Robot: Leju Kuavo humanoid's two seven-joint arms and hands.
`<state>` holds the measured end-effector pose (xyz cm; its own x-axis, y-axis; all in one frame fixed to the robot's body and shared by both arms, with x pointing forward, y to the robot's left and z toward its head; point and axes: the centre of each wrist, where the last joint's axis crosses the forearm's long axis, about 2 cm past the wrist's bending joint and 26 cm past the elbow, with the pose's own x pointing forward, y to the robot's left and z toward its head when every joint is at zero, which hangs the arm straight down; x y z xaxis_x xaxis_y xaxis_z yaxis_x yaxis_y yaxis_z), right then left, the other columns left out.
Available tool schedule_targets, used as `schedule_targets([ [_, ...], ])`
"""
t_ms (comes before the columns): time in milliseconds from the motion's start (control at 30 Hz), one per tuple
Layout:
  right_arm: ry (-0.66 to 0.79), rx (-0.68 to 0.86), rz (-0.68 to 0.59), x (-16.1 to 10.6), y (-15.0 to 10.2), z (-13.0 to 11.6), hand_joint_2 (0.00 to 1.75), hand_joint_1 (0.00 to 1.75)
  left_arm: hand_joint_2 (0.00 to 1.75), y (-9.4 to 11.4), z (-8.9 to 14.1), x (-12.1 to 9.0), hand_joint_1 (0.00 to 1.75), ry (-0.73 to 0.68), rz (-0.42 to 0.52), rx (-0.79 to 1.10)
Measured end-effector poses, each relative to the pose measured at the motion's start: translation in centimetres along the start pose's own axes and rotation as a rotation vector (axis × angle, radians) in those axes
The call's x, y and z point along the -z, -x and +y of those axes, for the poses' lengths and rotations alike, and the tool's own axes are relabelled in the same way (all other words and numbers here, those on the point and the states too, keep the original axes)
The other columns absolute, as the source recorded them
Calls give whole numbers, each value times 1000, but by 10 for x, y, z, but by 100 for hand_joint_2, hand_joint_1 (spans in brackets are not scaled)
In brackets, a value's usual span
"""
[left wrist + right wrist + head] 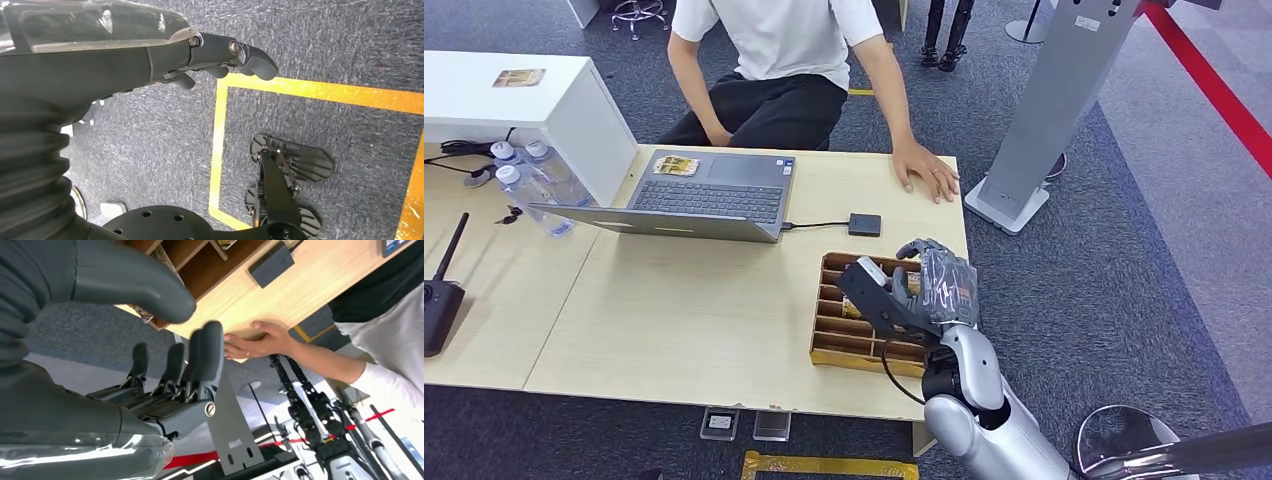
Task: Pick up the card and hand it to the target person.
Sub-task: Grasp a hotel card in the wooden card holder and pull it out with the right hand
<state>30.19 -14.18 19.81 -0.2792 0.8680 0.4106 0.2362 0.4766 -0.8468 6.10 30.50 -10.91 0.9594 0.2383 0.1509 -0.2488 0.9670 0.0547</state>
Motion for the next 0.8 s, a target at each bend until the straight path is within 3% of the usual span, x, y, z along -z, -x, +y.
schedule_targets([
  [367,-23,-1,38,-1,3,9,175,132,175,0,0,0,0,1,0,3],
  [600,-43,-6,54,-2,6,14,175,100,175,0,0,0,0,2,0,3],
  [800,-60,-22,69,-3,10,20,175,93,175,0,0,0,0,2,1,4],
])
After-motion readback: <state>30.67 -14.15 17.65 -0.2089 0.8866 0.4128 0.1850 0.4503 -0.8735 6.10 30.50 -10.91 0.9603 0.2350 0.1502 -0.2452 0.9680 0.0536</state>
